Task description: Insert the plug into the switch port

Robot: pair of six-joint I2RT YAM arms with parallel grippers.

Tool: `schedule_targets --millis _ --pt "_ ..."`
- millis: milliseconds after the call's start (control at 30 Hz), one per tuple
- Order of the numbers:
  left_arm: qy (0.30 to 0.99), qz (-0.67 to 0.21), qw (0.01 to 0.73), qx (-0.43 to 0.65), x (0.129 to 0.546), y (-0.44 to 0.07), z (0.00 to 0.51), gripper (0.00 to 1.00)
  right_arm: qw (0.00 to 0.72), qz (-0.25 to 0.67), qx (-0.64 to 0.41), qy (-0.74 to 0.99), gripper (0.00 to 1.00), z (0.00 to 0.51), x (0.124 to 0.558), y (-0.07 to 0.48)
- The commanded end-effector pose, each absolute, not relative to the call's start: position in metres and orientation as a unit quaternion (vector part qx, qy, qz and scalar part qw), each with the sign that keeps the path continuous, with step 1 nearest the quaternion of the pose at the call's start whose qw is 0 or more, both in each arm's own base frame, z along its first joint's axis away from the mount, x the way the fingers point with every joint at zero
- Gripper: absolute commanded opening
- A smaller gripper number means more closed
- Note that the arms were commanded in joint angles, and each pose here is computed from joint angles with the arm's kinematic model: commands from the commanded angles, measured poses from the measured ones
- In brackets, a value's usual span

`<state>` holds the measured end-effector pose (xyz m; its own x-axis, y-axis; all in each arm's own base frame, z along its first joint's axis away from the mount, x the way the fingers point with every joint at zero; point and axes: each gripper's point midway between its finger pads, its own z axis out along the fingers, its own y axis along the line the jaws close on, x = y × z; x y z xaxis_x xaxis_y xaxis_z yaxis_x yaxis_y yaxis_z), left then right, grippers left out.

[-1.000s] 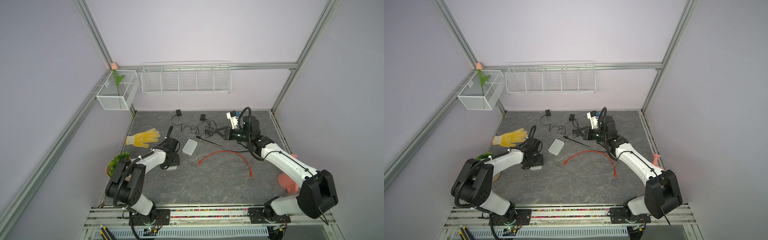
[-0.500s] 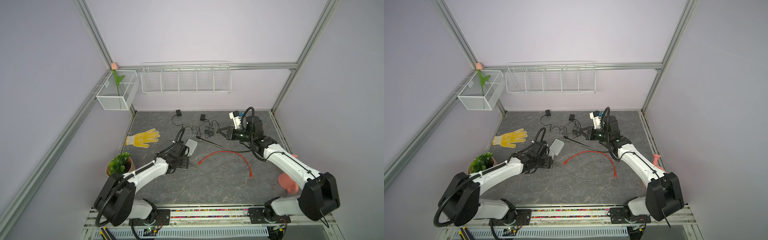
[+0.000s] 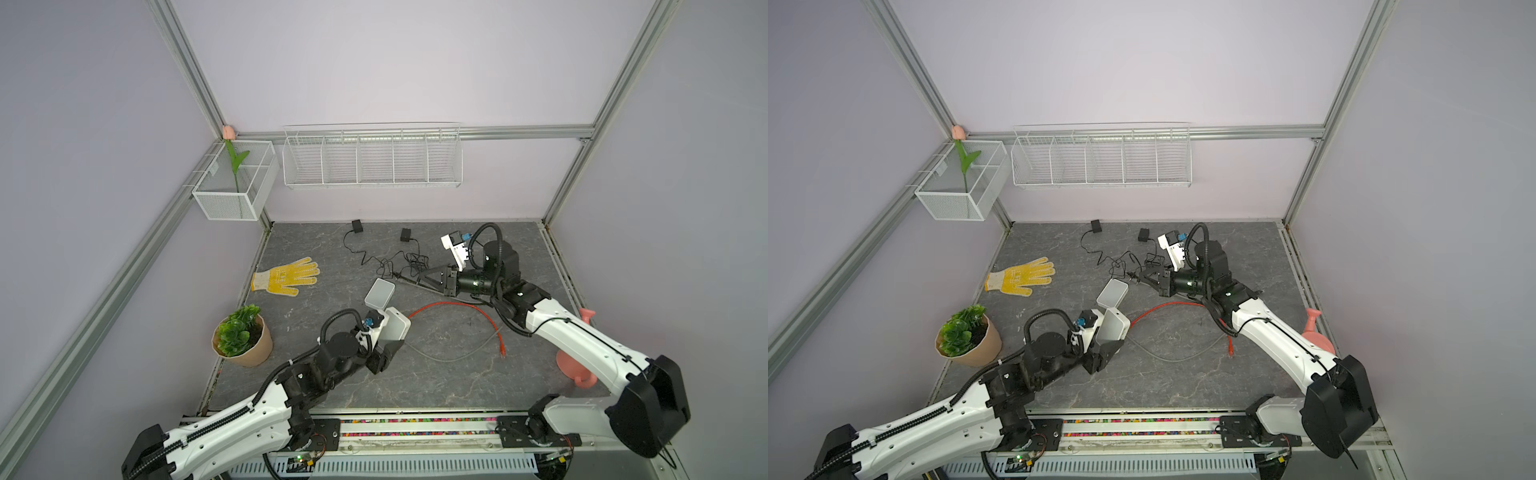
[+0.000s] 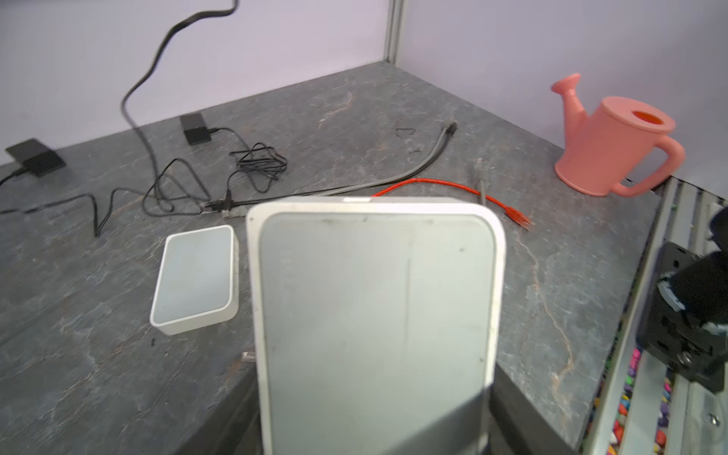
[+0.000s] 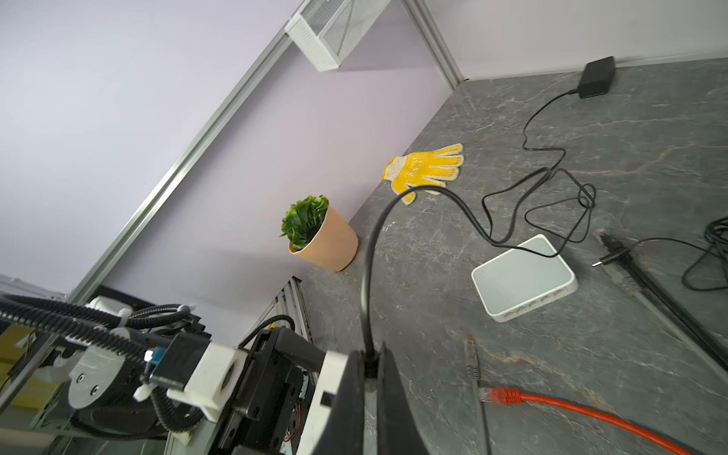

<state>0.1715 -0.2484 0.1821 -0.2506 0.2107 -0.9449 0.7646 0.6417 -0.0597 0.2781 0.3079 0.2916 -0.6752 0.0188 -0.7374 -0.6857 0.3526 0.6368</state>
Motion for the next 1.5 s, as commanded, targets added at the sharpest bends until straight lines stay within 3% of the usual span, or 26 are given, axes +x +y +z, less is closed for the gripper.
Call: schedule_targets --millis 0,167,467,1467 --pt "0.674 -0.250 0.614 0.325 0.172 -0.250 0.227 0.00 0.364 0.531 -0.269 0.716 0.07 0.312 0.258 0.313" --pt "0.620 -0.252 0.657 0.348 0.165 -0.254 0.238 0.00 0.362 0.525 -0.321 0.700 0.07 0.318 0.223 0.320" --pt "0.584 -0.266 0.683 0.350 0.160 -0.257 0.252 0.00 0.351 0.520 -0.357 0.692 0.07 0.305 0.191 0.325" --pt "0.602 -0.266 0.663 0.356 0.159 -0.257 0.240 0.00 0.397 0.512 -0.381 0.659 0.07 0.338 0.178 0.339"
